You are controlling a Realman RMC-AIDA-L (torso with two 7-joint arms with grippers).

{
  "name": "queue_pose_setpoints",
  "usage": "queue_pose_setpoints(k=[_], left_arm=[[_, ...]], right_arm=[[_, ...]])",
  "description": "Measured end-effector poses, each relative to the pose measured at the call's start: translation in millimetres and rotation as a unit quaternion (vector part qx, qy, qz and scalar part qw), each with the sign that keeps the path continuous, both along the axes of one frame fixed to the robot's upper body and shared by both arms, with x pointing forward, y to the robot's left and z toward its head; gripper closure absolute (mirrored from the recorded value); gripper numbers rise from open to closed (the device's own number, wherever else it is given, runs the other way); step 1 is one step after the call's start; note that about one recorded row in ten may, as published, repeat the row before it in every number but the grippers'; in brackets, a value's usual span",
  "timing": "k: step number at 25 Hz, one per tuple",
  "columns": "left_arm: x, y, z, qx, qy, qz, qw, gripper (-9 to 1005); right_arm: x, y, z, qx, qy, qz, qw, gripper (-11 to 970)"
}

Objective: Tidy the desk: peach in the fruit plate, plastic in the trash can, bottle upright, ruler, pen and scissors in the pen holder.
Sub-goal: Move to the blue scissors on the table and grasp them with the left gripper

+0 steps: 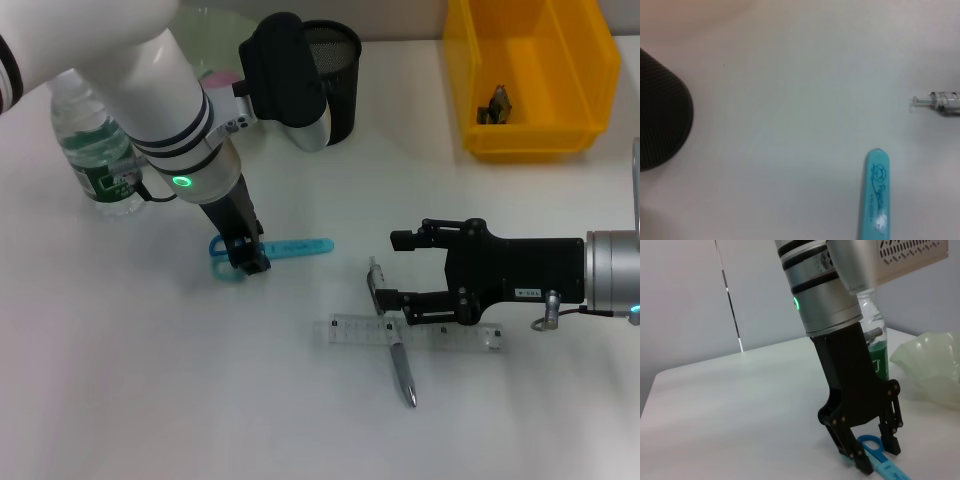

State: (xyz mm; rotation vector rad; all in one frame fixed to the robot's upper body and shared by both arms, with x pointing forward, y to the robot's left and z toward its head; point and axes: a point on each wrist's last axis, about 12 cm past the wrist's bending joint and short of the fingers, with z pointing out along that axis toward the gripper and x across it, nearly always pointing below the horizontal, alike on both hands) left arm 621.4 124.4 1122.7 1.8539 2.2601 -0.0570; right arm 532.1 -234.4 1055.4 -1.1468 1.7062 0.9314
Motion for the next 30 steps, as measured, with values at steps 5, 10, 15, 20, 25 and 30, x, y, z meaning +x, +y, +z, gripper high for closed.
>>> queue_pose_setpoints(k=[5,10,15,20,25,30], left_arm=[[0.2,0.0,-1.8,0.003,-0.003,-0.002,1.000,520],[0.3,-0.7,-4.1,0.009,-0.005,-0.005,1.000,590],[0.3,-1.6,-4.8,0.012,-0.009,-0.010,1.000,640],[0.0,-2.0,-5.5,0.016,-0.011,-0.013,1.000,656],[0.3,-2.5,-4.9,0.018,-0.011,-0.014,1.000,712],[-0.1,-3.3,-3.6,0.018,-0.010,-0.017,1.000,734]], right_arm=[[0.1,0.0,0.1,0.001,0.001,-0.001,1.000,181],[-0.1,0.1,-0.1,0.003,0.003,-0.002,1.000,181],[0.0,0.1,-0.1,0.003,0.004,-0.003,1.000,182],[0.1,0.1,0.1,0.004,0.006,-0.004,1.000,182],[0.3,-0.2,0.2,0.005,0.006,-0.006,1.000,182],[0.4,-0.4,0.3,0.006,0.007,-0.007,1.000,182]])
